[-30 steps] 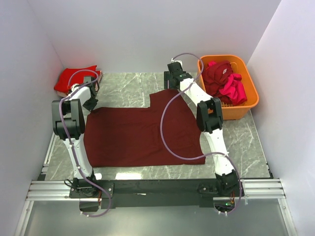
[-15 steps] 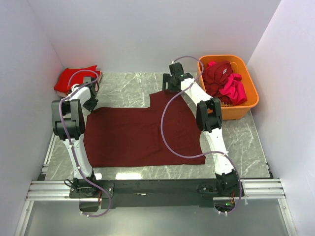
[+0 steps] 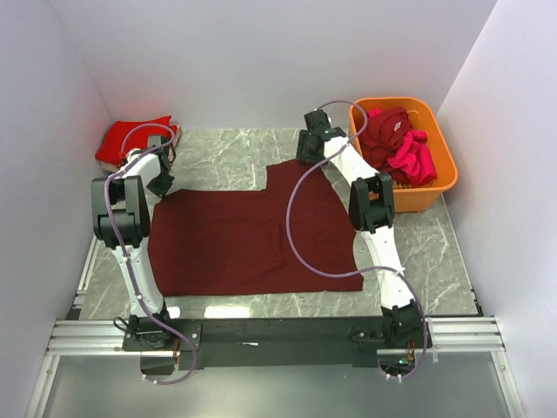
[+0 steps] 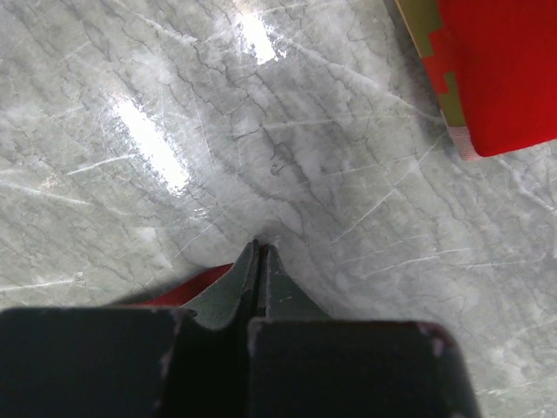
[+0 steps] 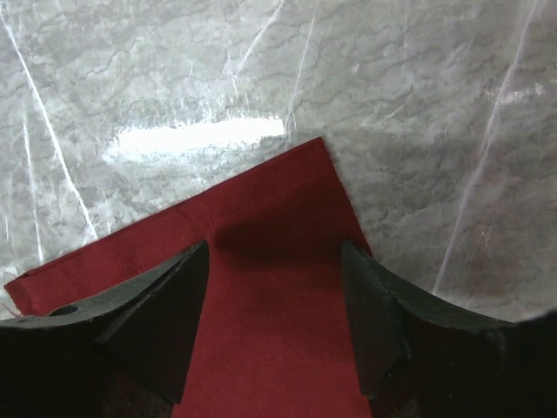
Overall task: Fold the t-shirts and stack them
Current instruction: Fold the tshirt
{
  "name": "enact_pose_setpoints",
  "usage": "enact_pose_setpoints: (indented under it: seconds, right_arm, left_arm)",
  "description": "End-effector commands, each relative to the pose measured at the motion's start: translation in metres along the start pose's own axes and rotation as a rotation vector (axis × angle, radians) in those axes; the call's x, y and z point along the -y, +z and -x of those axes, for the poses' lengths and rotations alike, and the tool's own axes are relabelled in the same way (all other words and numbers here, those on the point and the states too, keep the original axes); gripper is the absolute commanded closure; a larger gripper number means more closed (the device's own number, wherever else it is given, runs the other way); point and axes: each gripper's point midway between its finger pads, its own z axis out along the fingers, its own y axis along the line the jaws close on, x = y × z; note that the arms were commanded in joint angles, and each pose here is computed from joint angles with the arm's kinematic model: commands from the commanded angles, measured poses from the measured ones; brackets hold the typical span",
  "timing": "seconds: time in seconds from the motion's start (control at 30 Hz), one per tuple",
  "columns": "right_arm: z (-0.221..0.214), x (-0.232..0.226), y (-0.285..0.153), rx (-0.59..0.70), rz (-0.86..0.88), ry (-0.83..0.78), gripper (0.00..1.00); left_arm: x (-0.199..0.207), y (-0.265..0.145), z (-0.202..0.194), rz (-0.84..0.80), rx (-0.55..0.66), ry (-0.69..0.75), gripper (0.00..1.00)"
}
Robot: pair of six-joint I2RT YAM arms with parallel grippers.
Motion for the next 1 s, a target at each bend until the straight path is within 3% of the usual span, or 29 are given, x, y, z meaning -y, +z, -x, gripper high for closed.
enact_pose_setpoints:
  seconds: [0.0, 0.13, 0.27, 0.4, 0.43, 0.5, 0.67, 0.8, 0.97]
  right_arm:
    - [-0.009, 0.008, 0.007, -0.039, -0.037, 0.005, 0.33]
    - [-0.009, 0.002, 0.008, -0.044, -0.003, -0.010, 0.42]
    - [-0.010, -0.004, 0.008, -0.052, 0.034, -0.026, 0.59]
    - [-0.010, -0.005, 0.008, -0.054, 0.040, -0.027, 0.82]
    - [-0.009, -0.006, 0.007, -0.048, 0.038, -0.028, 0.92]
    - [-0.008, -0.005, 0.006, -0.042, 0.040, -0.028, 1.00]
    - [0.004, -0.008, -0.009, 0.008, 0.038, -0.089, 1.00]
    - [0.038, -0.017, -0.051, 0.151, 0.046, -0.157, 1.00]
    - [0.035, -0.019, -0.088, 0.187, 0.063, -0.197, 1.00]
  left_arm:
    - [-0.002, -0.009, -0.001, -0.004, -0.016, 0.015, 0.99]
    - [-0.003, -0.010, 0.000, 0.003, -0.012, 0.015, 0.99]
    - [-0.002, -0.011, 0.002, -0.006, -0.008, 0.010, 0.99]
    - [-0.002, -0.012, 0.002, -0.005, -0.009, 0.012, 0.99]
    - [-0.002, -0.012, 0.003, -0.005, -0.007, 0.013, 0.99]
    - [-0.001, -0.014, 0.005, -0.010, -0.002, 0.013, 0.99]
    - [0.002, -0.022, 0.009, -0.042, 0.003, 0.005, 0.99]
    - [0.004, -0.030, 0.008, -0.079, 0.002, -0.003, 0.99]
    - [0.002, -0.042, 0.011, -0.102, 0.008, -0.023, 0.99]
